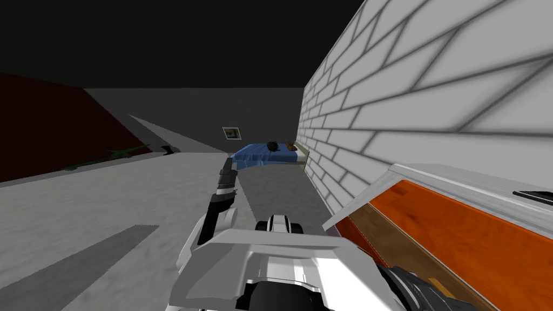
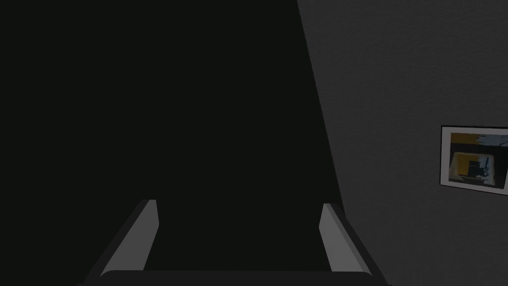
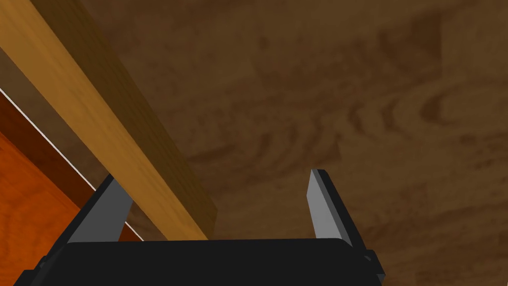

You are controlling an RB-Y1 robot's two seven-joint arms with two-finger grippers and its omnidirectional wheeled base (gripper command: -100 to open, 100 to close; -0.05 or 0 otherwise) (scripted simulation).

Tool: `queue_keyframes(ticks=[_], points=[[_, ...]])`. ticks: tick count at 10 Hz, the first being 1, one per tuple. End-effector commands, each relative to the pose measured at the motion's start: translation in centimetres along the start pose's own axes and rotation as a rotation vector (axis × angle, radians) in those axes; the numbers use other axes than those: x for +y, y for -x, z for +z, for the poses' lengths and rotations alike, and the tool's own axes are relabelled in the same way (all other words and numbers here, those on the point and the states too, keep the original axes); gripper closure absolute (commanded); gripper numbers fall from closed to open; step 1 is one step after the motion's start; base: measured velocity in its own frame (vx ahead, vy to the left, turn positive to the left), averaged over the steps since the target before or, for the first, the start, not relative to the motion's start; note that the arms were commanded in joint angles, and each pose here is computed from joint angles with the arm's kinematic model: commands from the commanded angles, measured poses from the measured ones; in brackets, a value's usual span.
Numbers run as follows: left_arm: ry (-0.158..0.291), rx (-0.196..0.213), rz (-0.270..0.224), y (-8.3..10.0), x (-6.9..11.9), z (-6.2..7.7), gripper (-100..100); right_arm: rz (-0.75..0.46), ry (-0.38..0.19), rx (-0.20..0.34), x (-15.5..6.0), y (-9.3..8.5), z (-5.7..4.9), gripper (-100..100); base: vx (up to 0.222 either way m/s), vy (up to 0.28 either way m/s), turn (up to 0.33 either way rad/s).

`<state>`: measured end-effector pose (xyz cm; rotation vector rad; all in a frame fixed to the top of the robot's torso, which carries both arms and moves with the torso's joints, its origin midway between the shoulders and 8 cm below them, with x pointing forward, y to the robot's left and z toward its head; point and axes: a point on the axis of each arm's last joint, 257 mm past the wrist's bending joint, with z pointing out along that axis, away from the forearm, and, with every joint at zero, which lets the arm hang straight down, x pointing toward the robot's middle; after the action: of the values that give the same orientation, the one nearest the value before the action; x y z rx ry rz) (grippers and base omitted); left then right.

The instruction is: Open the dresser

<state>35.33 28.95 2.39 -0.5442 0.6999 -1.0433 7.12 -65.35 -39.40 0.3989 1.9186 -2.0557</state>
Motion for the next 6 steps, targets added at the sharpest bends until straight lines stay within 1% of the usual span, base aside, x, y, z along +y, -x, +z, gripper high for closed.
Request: queue_keyframes(ticks=[1,2,3,4,5,6], points=[[0.0,0.0,0.0,0.0,0.0,0.0,0,0.013,-0.041,0.056,-1.1,-0.3,1.3,-100,-0.058,0.002,-0.041],[0.001,0.0,0.001,0.0,0.0,0.0,0,0.001,-0.074,0.087,-1.7,0.1,1.9,-100,-0.139,0.025,0.297],[0.0,0.0,0.0,0.0,0.0,0.0,0,0.005,-0.073,0.115,-1.7,-0.7,1.8,-100,-0.153,0.004,0.351],[0.0,0.0,0.0,0.0,0.0,0.0,0,0.008,-0.072,0.132,-1.6,-1.1,1.7,-100,-0.067,-0.009,0.118],[0.0,0.0,0.001,0.0,0.0,0.0,0,0.008,-0.072,0.132,-1.6,-1.1,1.7,-100,-0.008,-0.002,-0.006],[0.001,0.0,0.001,0.0,0.0,0.0,0,-0.001,-0.104,0.175,-2.3,-1.0,2.1,-100,-0.124,0.035,0.373]])
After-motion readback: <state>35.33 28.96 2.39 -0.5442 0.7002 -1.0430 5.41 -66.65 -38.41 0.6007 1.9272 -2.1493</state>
